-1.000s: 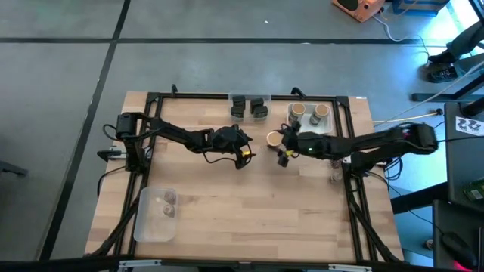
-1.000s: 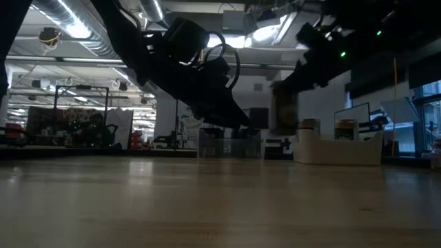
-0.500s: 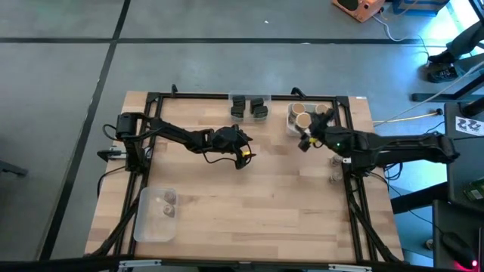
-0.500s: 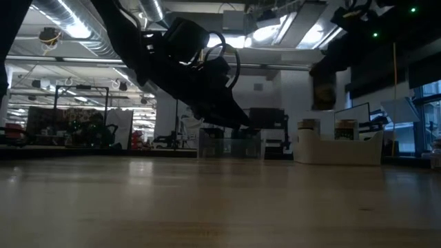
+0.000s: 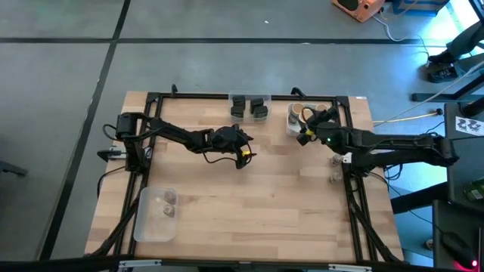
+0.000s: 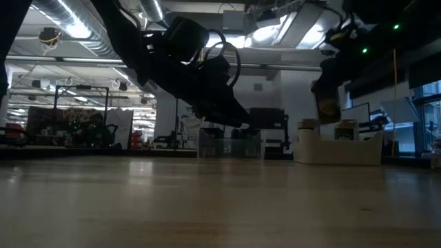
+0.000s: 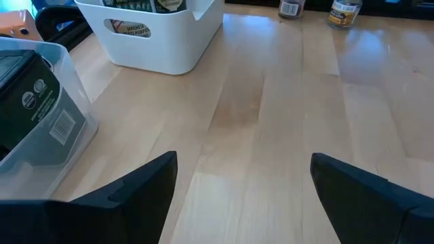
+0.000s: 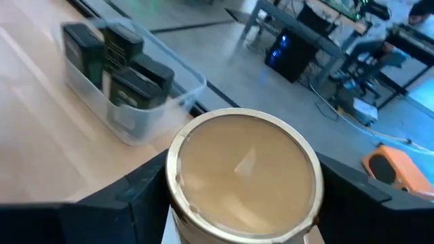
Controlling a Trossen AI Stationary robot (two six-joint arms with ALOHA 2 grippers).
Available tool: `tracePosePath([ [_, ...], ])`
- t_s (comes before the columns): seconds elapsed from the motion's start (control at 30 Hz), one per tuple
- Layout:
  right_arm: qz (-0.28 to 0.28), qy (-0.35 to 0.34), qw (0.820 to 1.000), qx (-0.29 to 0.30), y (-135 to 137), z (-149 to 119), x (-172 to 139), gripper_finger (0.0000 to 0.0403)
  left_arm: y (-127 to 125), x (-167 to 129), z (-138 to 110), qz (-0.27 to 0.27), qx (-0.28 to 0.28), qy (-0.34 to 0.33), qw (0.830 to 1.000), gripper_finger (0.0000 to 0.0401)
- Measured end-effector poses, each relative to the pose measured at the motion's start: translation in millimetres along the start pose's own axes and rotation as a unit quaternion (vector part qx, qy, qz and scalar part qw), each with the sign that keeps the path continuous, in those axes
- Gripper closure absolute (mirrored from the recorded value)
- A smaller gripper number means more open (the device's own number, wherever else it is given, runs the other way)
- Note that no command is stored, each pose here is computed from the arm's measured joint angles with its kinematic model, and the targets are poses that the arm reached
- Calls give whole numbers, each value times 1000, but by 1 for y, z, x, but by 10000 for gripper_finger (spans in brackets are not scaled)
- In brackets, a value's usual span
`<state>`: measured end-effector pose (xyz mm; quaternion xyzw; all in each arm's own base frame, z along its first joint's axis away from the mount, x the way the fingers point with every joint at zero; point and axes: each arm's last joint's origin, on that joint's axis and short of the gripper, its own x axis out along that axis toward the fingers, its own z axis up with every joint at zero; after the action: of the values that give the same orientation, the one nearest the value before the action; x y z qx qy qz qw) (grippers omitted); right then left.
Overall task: Sort spices by type
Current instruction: Put the brown seasoning bottle into the white bin
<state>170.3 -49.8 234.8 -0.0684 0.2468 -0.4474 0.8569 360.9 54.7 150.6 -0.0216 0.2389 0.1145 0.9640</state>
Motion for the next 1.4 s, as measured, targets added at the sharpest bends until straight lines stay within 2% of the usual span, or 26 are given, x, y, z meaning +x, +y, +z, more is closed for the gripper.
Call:
tracePosePath([
  [0.33, 23, 39, 999, 15, 7, -5, 33, 123, 0, 0, 0, 0, 0, 1, 1000, 81],
  [0.53, 16, 55, 998, 6, 17, -11, 48, 123, 0, 0, -1, 0, 0, 3, 1000, 81],
  [0.97, -5, 90, 993, 78, 34, -25, 68, 123, 0, 0, -1, 0, 1, 3, 1000, 81],
  [1.4, -28, 106, 992, 57, 40, -34, 76, 111, 0, 0, 0, 0, -10, 2, 1000, 81],
])
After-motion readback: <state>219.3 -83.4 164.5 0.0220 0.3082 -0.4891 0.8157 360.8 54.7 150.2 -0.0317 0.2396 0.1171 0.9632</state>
